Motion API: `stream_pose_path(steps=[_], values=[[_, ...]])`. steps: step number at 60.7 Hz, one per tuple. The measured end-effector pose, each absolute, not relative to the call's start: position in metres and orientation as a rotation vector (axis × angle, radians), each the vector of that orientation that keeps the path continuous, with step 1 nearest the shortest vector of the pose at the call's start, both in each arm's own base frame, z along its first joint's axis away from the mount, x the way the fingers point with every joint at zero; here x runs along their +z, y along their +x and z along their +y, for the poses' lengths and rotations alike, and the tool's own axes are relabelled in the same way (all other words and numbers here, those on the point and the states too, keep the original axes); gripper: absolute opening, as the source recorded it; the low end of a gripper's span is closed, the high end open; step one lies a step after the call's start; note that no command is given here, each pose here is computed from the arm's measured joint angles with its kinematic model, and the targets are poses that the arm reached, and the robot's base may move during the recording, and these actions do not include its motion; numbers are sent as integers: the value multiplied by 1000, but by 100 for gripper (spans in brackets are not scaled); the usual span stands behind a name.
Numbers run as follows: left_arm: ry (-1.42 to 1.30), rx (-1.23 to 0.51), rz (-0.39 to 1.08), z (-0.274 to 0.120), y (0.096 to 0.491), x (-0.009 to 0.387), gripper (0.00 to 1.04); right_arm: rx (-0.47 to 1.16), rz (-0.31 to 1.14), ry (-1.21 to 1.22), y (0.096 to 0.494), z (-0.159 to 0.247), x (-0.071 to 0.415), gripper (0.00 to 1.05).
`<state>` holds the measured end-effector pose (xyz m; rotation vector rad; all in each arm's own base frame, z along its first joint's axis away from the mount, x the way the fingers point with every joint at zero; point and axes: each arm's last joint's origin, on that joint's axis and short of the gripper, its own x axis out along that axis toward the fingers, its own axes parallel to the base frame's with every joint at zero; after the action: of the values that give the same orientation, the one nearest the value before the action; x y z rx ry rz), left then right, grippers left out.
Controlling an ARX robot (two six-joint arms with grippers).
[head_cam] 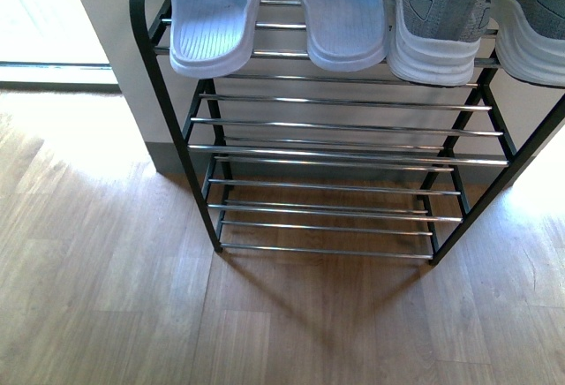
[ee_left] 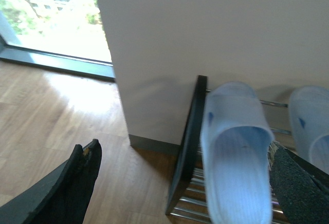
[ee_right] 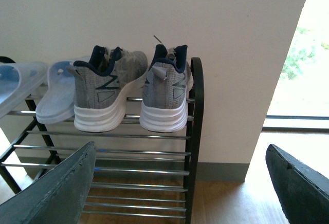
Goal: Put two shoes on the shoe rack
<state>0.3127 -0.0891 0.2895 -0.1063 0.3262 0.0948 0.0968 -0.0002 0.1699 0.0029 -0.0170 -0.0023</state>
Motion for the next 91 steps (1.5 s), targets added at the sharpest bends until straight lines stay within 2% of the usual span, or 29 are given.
stream_pose_path(steps=[7, 15, 22, 30, 36, 40, 58, 62, 91], values=[[-110, 233, 293, -42, 241, 286, 95, -2, -17, 2, 97, 0, 170, 96], [-115, 317, 282, -14, 197, 279, 95, -2, -17, 2, 97, 0, 170, 96], [-150, 356, 256, 7, 166, 274, 95, -2, -17, 3, 97, 0, 170, 96], [-168, 387, 215, 14, 156, 277, 95, -2, -17, 3, 97, 0, 170, 96], [-105, 117, 66, 14, 154, 266, 79, -2, -17, 3, 97, 0, 170, 96], [-66, 28, 13, 10, 150, 256, 68, -3, -17, 2, 97, 0, 170, 96], [-15, 3, 10, 0, 134, 217, 16, -2, -17, 2, 97, 0, 170, 96], [-14, 3, 9, 0, 131, 210, 2, -2, -17, 3, 97, 0, 170, 96], [-11, 2, 0, 0, 117, 185, 1, -2, -17, 3, 97, 0, 170, 96]])
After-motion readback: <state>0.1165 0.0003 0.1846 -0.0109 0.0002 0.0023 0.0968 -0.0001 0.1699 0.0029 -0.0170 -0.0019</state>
